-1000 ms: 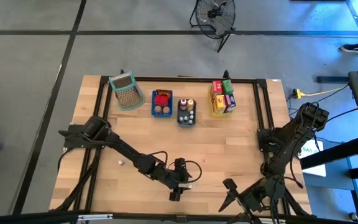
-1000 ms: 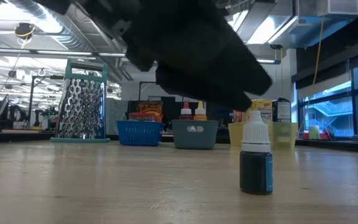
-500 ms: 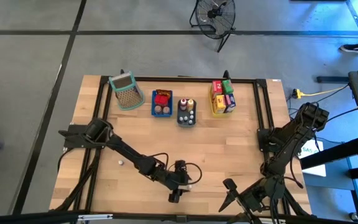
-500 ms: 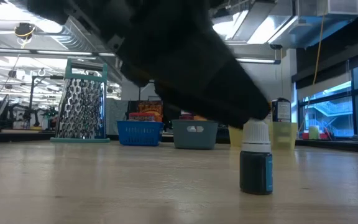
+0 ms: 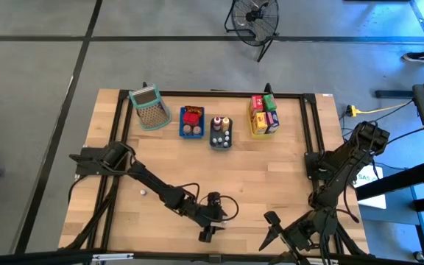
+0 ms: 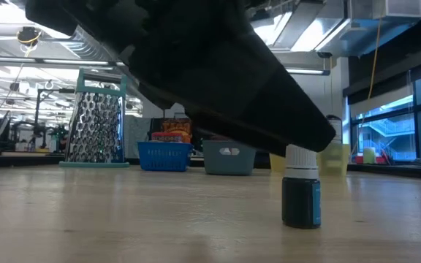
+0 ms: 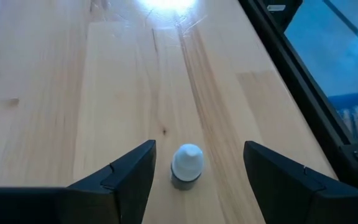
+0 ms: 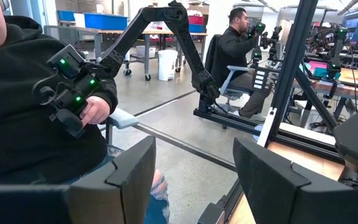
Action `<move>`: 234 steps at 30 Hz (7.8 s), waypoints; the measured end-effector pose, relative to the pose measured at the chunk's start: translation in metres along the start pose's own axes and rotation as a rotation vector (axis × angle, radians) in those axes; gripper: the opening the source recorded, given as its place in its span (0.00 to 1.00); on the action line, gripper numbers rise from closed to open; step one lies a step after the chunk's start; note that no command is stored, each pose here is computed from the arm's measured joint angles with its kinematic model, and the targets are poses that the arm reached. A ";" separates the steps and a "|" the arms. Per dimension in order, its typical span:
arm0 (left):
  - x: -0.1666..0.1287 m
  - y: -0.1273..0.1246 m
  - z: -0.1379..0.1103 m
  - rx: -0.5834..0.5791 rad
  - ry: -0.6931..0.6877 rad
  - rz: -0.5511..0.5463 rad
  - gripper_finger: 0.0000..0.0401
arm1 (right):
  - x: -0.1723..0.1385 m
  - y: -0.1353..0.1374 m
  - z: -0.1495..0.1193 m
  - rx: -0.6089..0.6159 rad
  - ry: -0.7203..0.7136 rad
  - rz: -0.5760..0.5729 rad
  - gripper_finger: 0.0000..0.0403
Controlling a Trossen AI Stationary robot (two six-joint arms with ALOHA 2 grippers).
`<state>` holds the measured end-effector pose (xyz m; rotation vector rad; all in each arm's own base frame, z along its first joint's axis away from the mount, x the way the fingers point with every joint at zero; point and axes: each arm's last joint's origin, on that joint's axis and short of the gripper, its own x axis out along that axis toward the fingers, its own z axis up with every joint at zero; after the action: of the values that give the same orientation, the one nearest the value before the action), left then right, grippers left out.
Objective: Pick & Place Kitchen Items
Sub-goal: Put the small black food coloring bottle into the dark green bin
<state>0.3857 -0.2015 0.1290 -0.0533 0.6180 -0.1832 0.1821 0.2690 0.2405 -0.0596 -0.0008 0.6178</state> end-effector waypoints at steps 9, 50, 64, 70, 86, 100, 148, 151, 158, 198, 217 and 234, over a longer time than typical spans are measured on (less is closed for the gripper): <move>0.000 0.000 0.000 0.006 0.001 -0.002 0.47 | 0.000 0.000 0.000 0.000 0.000 0.000 0.54; 0.013 0.001 -0.007 0.013 -0.031 -0.037 0.36 | 0.000 0.000 0.000 -0.001 0.003 -0.001 0.54; 0.013 0.002 -0.008 0.015 -0.023 -0.035 0.22 | 0.000 0.000 0.000 0.011 0.004 0.000 0.54; 0.013 0.001 -0.008 0.022 -0.020 -0.054 0.16 | 0.000 0.000 0.000 0.011 0.004 -0.001 0.54; -0.043 0.005 0.033 0.081 0.029 0.053 0.16 | -0.008 0.018 0.009 -0.049 -0.092 0.056 0.54; -0.140 0.078 0.080 0.040 -0.130 0.293 0.16 | -0.011 0.030 0.008 -0.053 -0.114 0.085 0.54; -0.118 0.291 -0.007 -0.203 -0.245 0.500 0.16 | 0.007 -0.121 0.010 -0.725 0.560 -1.197 0.54; -0.111 0.288 -0.012 -0.203 -0.219 0.494 0.16 | 0.006 -0.129 0.009 -0.755 0.599 -1.210 0.54; -0.106 0.291 -0.018 -0.230 -0.200 0.539 0.16 | 0.006 -0.142 0.007 -0.771 0.652 -1.241 0.54; -0.109 0.292 0.010 -0.181 -0.032 0.426 0.16 | 0.006 -0.145 0.004 -0.754 0.655 -1.247 0.54; -0.104 0.295 0.015 -0.180 -0.066 0.485 0.16 | 0.006 -0.145 0.001 -0.760 0.670 -1.240 0.54; -0.089 0.296 0.006 -0.189 -0.052 0.544 0.16 | 0.006 -0.145 0.001 -0.759 0.670 -1.242 0.54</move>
<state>0.3635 0.1056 0.1541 -0.0699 0.5765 0.4026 0.2706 0.1547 0.2493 -0.9267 0.3532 -0.6970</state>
